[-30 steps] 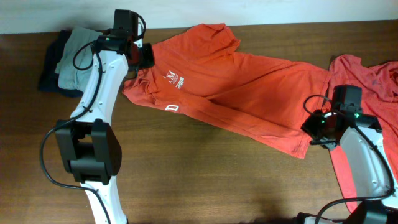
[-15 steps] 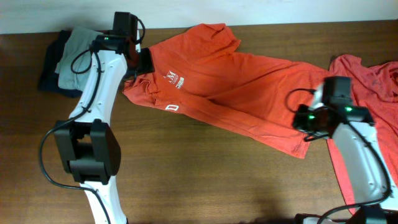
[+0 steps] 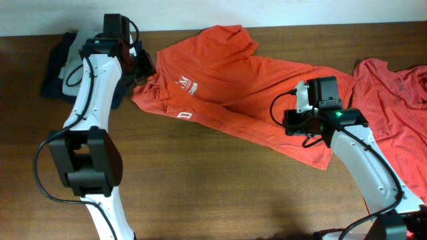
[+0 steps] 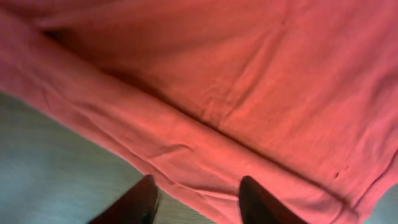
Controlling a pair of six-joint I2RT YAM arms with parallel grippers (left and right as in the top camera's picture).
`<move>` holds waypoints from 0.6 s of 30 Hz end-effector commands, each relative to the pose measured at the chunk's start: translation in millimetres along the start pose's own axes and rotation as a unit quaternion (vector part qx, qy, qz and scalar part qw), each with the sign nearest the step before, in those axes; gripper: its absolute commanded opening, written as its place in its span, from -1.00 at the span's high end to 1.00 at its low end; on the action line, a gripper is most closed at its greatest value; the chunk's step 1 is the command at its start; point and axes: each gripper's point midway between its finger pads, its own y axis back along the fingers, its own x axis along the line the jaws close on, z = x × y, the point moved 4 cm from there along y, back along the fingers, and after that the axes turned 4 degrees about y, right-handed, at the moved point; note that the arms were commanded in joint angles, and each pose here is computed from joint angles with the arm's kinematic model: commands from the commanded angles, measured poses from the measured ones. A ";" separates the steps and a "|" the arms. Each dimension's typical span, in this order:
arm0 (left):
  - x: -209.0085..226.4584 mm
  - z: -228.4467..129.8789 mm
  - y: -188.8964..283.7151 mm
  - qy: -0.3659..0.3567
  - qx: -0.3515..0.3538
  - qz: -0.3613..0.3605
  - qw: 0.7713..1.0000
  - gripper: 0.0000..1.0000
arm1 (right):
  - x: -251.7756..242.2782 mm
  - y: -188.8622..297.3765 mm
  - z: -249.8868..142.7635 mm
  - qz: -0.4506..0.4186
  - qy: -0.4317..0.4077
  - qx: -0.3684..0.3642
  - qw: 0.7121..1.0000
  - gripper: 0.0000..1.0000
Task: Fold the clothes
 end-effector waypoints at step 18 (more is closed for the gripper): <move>24.2 16.5 -1.2 0.081 -0.012 -0.002 0.997 -0.98 | 72.6 -71.8 9.9 0.012 0.278 0.011 0.960 0.20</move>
